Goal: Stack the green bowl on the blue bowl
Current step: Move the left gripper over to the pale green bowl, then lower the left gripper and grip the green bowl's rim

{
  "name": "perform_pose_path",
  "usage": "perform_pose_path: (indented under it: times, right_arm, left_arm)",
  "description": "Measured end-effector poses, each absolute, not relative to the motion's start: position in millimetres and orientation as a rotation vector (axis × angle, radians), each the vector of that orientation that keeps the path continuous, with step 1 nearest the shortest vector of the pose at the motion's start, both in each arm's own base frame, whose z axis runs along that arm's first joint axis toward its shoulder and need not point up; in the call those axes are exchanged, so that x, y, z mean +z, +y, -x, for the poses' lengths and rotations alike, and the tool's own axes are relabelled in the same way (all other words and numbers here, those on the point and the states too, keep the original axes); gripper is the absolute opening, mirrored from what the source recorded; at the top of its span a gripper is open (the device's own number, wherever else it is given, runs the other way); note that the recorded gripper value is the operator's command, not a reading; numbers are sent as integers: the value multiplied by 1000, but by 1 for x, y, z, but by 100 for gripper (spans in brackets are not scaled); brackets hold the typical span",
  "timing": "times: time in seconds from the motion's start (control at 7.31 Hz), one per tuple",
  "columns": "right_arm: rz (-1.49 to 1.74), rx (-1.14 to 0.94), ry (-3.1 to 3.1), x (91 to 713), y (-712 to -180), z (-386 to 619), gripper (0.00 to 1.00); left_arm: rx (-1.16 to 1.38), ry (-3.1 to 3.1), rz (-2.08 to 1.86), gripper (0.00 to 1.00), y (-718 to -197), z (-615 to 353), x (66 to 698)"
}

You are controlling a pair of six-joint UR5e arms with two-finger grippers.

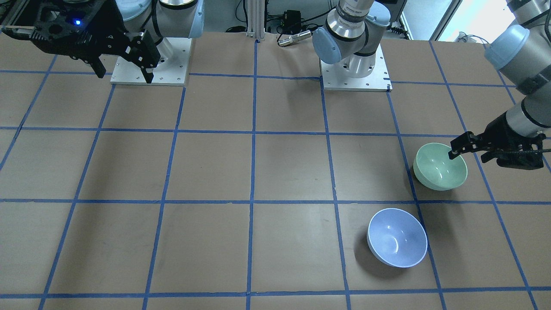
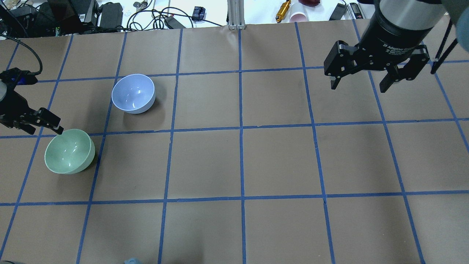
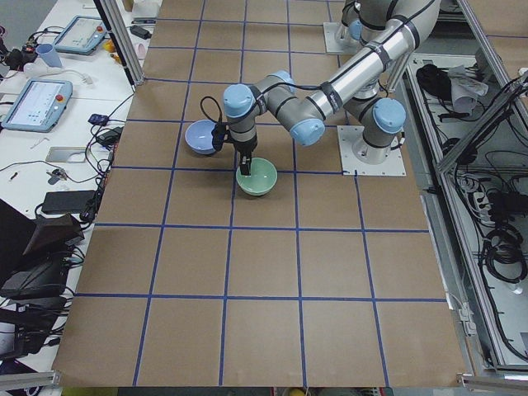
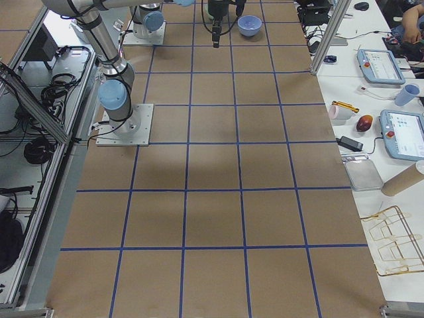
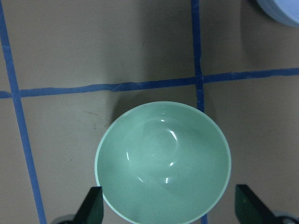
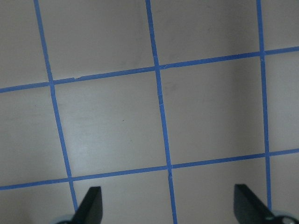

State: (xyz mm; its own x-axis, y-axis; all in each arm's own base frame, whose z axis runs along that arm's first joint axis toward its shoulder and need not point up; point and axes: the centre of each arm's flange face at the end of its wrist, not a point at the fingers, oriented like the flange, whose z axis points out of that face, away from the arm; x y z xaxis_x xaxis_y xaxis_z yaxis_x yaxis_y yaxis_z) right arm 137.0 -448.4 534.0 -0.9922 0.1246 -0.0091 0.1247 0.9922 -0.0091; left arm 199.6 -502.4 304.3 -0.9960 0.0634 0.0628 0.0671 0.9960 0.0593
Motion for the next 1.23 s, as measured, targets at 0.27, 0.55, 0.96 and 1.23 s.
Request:
perform_pose_path:
  times: [0.27,0.55,0.96,1.23]
  right_arm:
    - [-196,-14,3127,534,-448,-137,100]
    - [-196,-15,3127,534,-448,-137,100]
    - [-196,-16,3127,534,-448,-137,100]
    - [-196,-16,3127,534,-448,-137,100]
  left_arm:
    - [-90,-3073,101,100,-502,-221,278]
    - [-100,-3060,117,100,-498,-243,257]
    - [-87,-3037,90,100,-483,-254,217]
    - [-90,-3027,70,100,-472,-256,203]
